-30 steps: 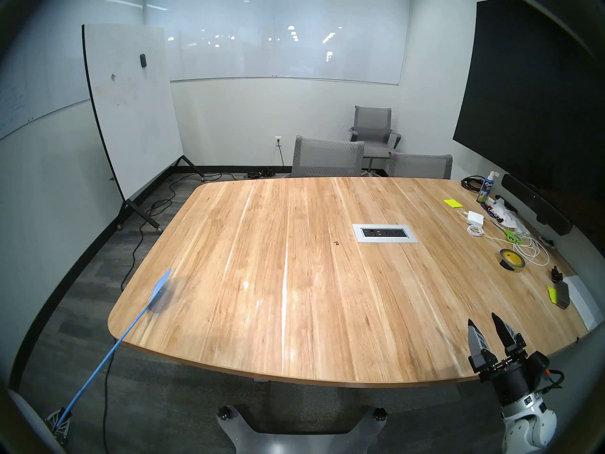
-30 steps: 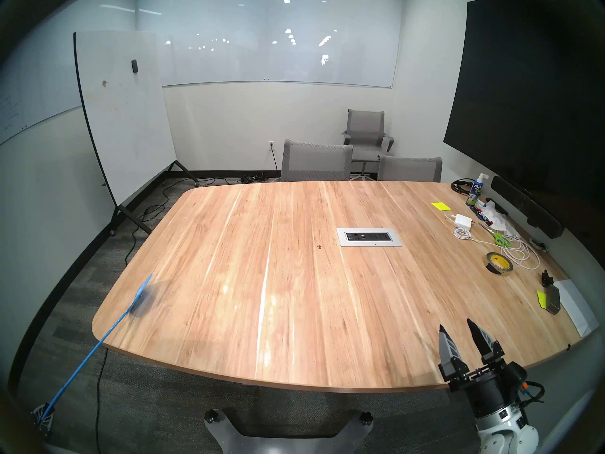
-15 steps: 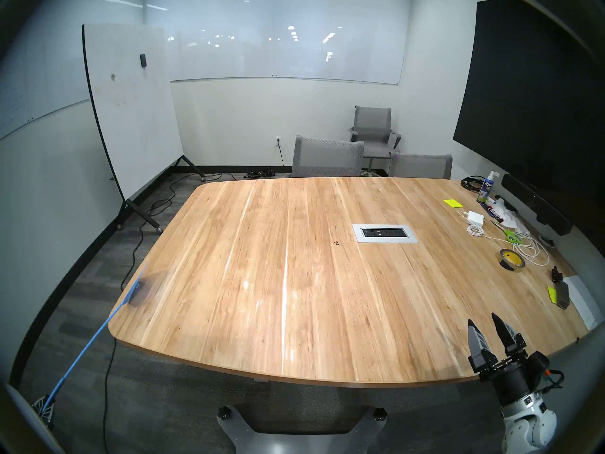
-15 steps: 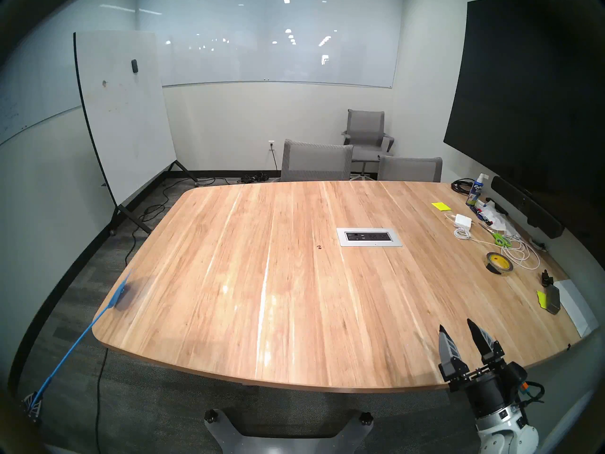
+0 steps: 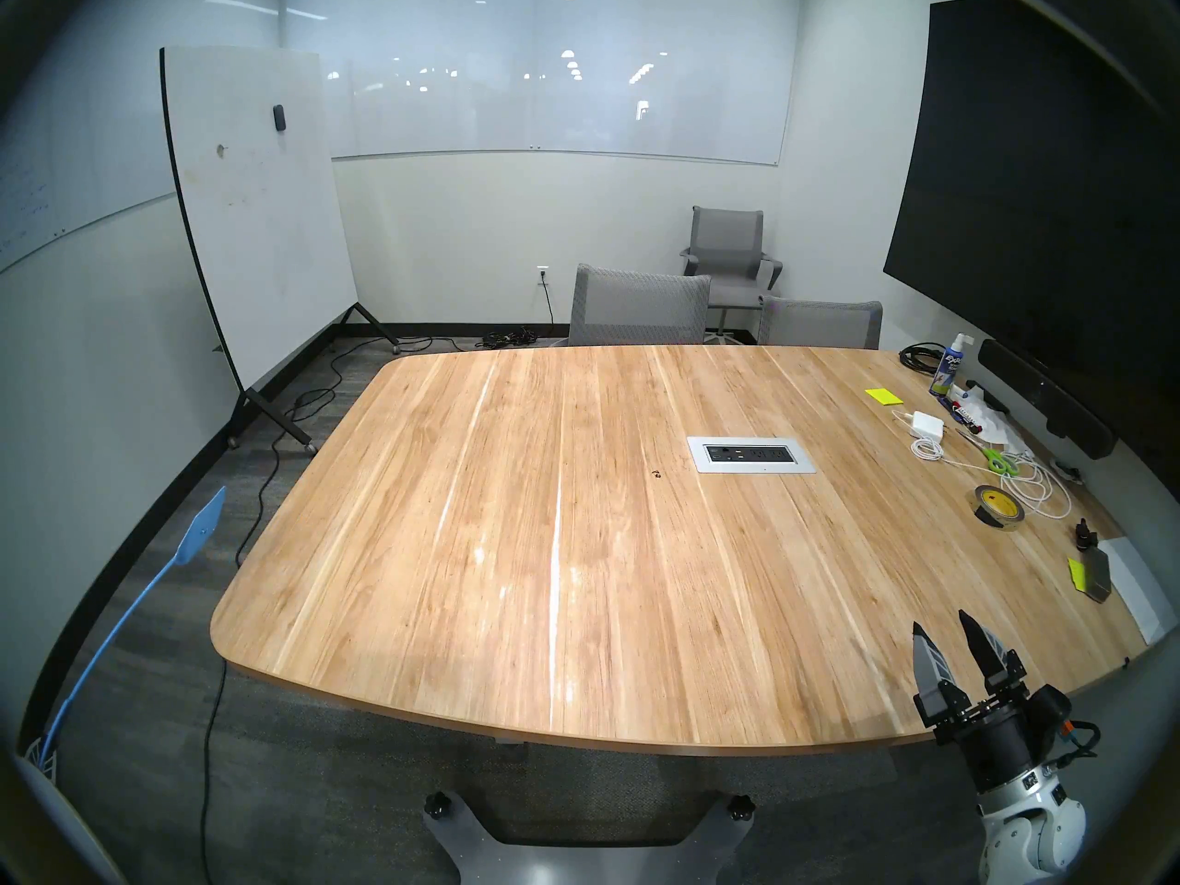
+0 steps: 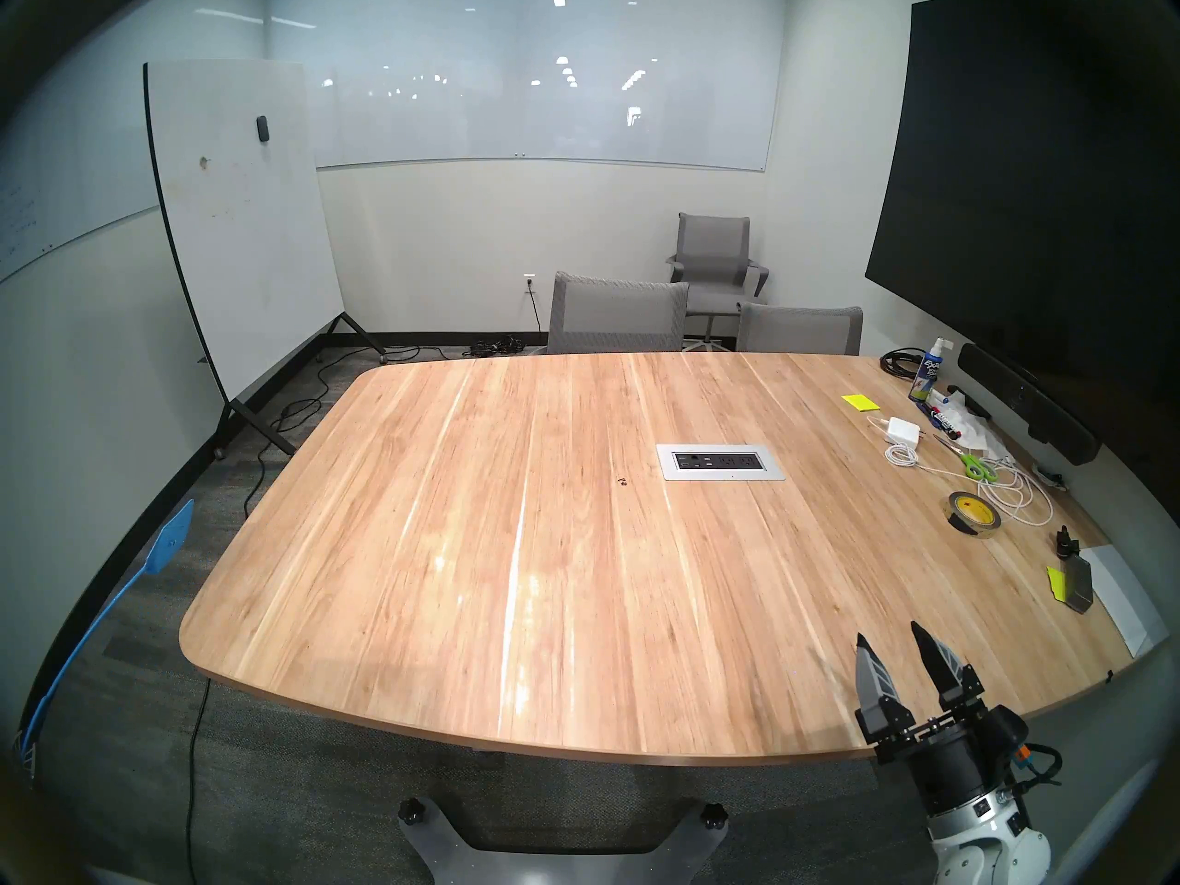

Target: Swat a bug on table

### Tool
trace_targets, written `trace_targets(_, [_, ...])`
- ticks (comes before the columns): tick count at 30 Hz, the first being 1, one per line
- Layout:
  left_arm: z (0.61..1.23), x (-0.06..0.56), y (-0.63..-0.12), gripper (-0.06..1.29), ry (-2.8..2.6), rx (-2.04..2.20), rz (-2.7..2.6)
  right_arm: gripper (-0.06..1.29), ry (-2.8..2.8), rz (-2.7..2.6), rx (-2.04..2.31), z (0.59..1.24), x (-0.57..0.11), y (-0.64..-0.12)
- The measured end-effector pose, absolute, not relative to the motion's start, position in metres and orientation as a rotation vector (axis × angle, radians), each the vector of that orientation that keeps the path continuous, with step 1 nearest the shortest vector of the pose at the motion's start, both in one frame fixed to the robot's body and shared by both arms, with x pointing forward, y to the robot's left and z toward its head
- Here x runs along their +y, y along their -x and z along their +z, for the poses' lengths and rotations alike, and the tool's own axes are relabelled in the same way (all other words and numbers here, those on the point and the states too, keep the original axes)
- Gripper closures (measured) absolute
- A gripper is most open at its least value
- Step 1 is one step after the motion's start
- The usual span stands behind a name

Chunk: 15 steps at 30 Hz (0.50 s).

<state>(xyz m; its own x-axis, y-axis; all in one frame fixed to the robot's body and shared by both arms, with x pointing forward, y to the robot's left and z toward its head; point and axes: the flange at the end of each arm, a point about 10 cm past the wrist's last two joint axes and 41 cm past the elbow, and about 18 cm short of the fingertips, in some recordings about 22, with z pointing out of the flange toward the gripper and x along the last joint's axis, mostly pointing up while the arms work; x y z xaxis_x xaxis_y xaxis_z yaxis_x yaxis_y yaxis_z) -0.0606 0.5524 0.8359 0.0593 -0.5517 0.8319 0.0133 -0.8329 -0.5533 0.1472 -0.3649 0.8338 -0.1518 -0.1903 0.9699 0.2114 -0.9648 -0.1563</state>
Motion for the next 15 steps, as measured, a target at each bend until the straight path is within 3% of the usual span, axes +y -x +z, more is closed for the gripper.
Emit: trace_targets(15, [0.847,0.540,0.063,1.19,1.965,0.684,-1.766,-0.02,1.852,-2.201,-0.023,0.834,-0.365,-0.147])
